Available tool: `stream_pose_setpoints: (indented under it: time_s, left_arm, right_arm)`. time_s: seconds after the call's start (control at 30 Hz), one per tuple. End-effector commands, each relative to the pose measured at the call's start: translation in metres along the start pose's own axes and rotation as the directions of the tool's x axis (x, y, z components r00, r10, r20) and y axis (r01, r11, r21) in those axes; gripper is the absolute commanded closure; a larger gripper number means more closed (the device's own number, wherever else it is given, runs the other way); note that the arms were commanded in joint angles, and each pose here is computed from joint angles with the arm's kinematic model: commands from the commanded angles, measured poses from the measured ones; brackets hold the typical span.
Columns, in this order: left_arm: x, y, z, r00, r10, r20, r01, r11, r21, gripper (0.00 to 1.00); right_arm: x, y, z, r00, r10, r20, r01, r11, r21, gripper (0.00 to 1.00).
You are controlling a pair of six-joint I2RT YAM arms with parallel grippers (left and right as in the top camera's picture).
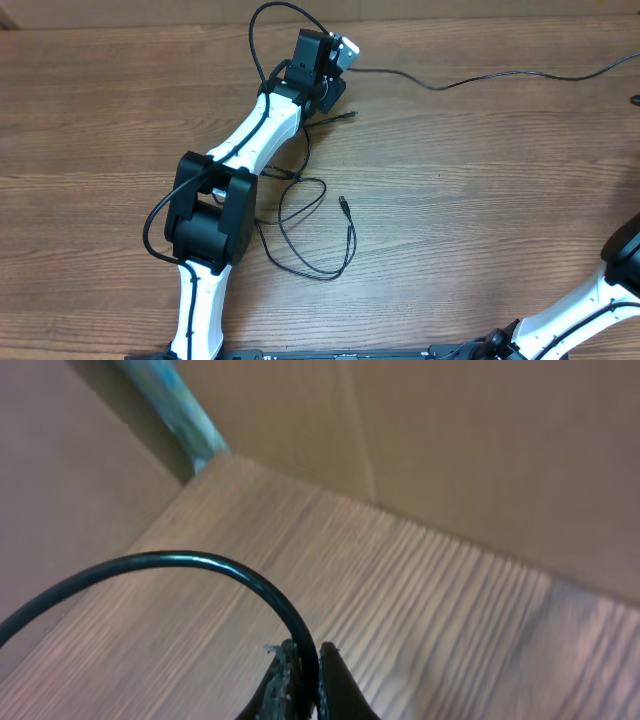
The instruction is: Untangle cables
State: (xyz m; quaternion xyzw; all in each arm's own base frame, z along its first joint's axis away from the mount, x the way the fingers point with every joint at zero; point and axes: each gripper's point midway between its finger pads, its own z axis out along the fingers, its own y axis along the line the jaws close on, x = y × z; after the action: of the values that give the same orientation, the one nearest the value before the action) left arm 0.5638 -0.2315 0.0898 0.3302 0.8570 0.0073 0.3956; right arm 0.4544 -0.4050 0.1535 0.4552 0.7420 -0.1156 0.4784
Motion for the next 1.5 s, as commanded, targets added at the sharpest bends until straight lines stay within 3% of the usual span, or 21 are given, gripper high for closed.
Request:
stream_pose_setpoints:
  time_s: [0.0, 0.4, 0.7, 1.13, 1.2, 1.27, 1.3, 1.4, 1.47]
  left_arm:
    - [-0.003, -0.013, 0.011, 0.999, 0.030, 0.019, -0.031, 0.999, 0.023, 0.96]
    - [-0.011, -0.060, 0.006, 0.996, 0.073, 0.061, -0.083, 0.977, 0.196, 0.96]
    - [0.015, -0.074, 0.004, 0.989, 0.145, -0.029, -0.134, 0.959, 0.248, 0.96]
    - [0.014, -0.098, -0.002, 0.972, 0.235, 0.028, -0.230, 0.909, 0.348, 0.94]
    - [0.013, -0.101, -0.002, 0.959, 0.278, 0.049, -0.277, 0.896, 0.347, 0.78]
    - [0.012, -0.101, -0.002, 0.957, 0.285, 0.052, -0.285, 0.893, 0.347, 0.44]
    - [0.012, -0.101, -0.002, 0.957, 0.285, 0.052, -0.285, 0.894, 0.347, 0.40]
    - [0.013, -0.101, -0.002, 0.957, 0.285, 0.049, -0.284, 0.894, 0.346, 0.40]
    - [0.013, -0.101, -0.002, 0.957, 0.285, 0.049, -0.284, 0.894, 0.346, 0.28]
  right_arm:
    - [-0.011, -0.011, 0.011, 0.999, -0.019, 0.047, 0.018, 1.000, 0.019, 0.96]
    - [0.003, -0.030, 0.043, 0.997, -0.007, 0.078, 0.005, 1.000, 0.030, 0.96]
    - [-0.030, -0.077, 0.040, 0.985, 0.031, 0.172, -0.045, 0.996, 0.074, 0.96]
    - [-0.045, -0.108, 0.039, 0.974, 0.048, 0.222, -0.073, 0.992, 0.104, 0.96]
    - [-0.041, -0.110, 0.041, 0.976, 0.049, 0.213, -0.073, 0.991, 0.108, 0.96]
    - [-0.038, -0.111, 0.043, 0.977, 0.049, 0.207, -0.073, 0.991, 0.110, 0.96]
    - [-0.036, -0.111, 0.044, 0.978, 0.049, 0.202, -0.073, 0.991, 0.112, 0.96]
    - [-0.032, -0.113, 0.046, 0.980, 0.050, 0.193, -0.073, 0.991, 0.115, 0.96]
    - [-0.032, -0.113, 0.046, 0.980, 0.049, 0.193, -0.073, 0.991, 0.115, 0.96]
